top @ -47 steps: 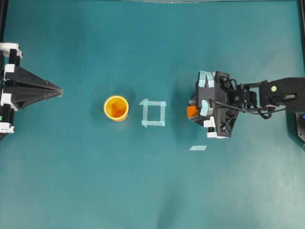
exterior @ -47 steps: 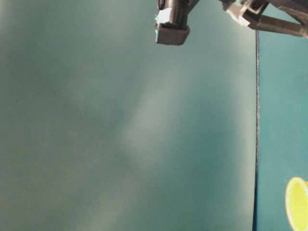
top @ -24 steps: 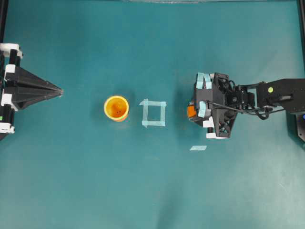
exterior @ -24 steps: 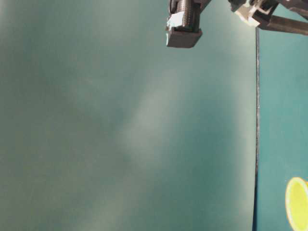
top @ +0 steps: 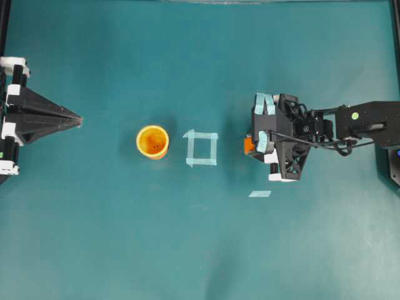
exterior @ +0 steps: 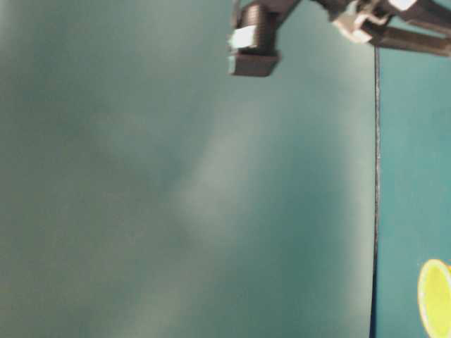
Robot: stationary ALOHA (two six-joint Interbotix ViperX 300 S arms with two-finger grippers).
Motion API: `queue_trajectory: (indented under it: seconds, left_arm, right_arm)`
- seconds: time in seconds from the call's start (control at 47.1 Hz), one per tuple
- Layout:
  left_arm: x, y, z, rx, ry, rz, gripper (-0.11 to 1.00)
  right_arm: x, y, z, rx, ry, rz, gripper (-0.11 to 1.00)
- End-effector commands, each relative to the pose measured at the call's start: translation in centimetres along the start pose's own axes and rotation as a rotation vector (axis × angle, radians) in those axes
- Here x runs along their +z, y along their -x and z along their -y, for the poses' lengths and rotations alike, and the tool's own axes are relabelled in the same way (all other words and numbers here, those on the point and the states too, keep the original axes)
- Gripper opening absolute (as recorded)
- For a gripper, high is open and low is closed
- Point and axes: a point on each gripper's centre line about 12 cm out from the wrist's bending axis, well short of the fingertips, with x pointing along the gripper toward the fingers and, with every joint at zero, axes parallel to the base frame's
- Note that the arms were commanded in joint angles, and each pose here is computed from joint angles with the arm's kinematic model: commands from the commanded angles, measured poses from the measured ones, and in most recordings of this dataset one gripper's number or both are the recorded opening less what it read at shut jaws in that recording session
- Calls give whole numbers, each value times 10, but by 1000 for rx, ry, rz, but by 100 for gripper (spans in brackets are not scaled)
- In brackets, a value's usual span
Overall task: Move the block to the right with right arm.
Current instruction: 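Lift the orange cube and pull it rightward with the right gripper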
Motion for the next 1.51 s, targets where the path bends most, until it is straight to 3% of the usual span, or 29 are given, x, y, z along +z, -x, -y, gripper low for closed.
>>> queue_trajectory:
  seconds: [0.0, 0.806, 1.486]
  left_arm:
    - [11, -2, 0, 1, -3, 25, 0]
    - [10, -2, 0, 1, -3, 23, 0]
    - [10, -3, 0, 1, -5, 21, 0]
  right_arm:
    - [22, 13, 0, -1, 0, 58, 41]
    - [56, 78, 1, -6, -18, 92, 45]
    - [31, 117, 1, -2, -36, 38, 45]
